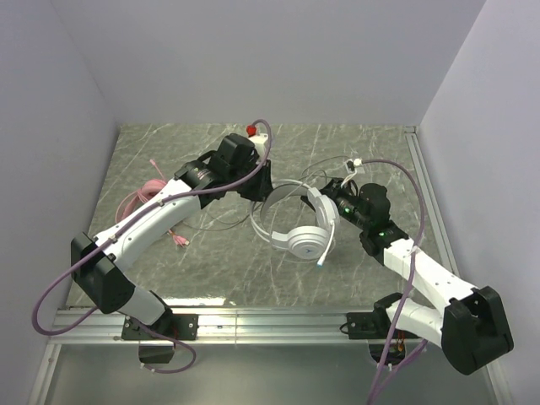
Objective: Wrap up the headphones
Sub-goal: Wrap the headphone cable with the right arm
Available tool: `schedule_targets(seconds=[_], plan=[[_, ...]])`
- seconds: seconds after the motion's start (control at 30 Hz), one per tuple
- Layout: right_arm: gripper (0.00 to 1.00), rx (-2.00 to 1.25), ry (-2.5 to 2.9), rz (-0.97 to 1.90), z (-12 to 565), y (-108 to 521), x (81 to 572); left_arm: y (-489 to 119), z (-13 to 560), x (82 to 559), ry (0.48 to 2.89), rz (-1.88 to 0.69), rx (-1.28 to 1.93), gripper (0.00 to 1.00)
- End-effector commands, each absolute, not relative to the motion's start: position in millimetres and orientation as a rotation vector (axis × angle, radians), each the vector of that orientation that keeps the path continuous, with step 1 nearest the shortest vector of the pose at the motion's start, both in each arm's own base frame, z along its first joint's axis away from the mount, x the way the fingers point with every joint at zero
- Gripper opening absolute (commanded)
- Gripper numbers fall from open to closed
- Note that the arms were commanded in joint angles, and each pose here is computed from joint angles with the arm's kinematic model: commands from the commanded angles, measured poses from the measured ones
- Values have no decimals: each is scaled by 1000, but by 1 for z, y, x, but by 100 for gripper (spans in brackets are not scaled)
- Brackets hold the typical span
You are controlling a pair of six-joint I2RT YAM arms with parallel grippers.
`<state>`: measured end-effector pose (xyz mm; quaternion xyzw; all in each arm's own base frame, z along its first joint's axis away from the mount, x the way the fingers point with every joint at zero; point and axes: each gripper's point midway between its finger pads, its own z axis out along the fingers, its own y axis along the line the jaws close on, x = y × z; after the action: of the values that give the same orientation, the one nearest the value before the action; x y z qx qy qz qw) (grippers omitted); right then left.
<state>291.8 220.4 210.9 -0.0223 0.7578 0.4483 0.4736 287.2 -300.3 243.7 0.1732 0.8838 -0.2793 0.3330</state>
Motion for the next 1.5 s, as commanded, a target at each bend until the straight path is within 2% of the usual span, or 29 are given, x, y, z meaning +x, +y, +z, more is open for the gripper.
schedule_targets(seconds=[0.0, 0.3, 0.4, 0.43, 0.53, 0.77, 1.0, 1.17, 1.27, 1.33, 1.47], plan=[[2, -110, 1732, 1131, 251, 230, 297, -308, 261, 290, 2262, -787, 425, 0], [6, -82, 1732, 909, 235, 208, 320, -329, 286, 256, 2229, -1076, 517, 0], [8, -85, 1725, 878, 234, 206, 324, -334, 298, 245, 2201, -1176, 537, 0], [12, -89, 1724, 880, 234, 206, 325, -336, 302, 239, 2192, -1220, 561, 0], [18, -81, 1701, 904, 236, 208, 324, -338, 309, 232, 2177, -1287, 564, 0], [19, -76, 1645, 1012, 237, 217, 317, -333, 337, 229, 2067, -1471, 518, 0], [17, -138, 1605, 1123, 235, 232, 309, -323, 361, 240, 2011, -1468, 428, 0], [23, -192, 1582, 1192, 229, 245, 305, -324, 376, 236, 1993, -1530, 420, 0], [17, -206, 1585, 1193, 222, 250, 306, -323, 385, 237, 1994, -1524, 407, 0], [9, -217, 1588, 1199, 219, 253, 305, -321, 395, 240, 1975, -1497, 395, 0], [8, -234, 1602, 1233, 209, 264, 299, -319, 406, 244, 1956, -1502, 376, 0]])
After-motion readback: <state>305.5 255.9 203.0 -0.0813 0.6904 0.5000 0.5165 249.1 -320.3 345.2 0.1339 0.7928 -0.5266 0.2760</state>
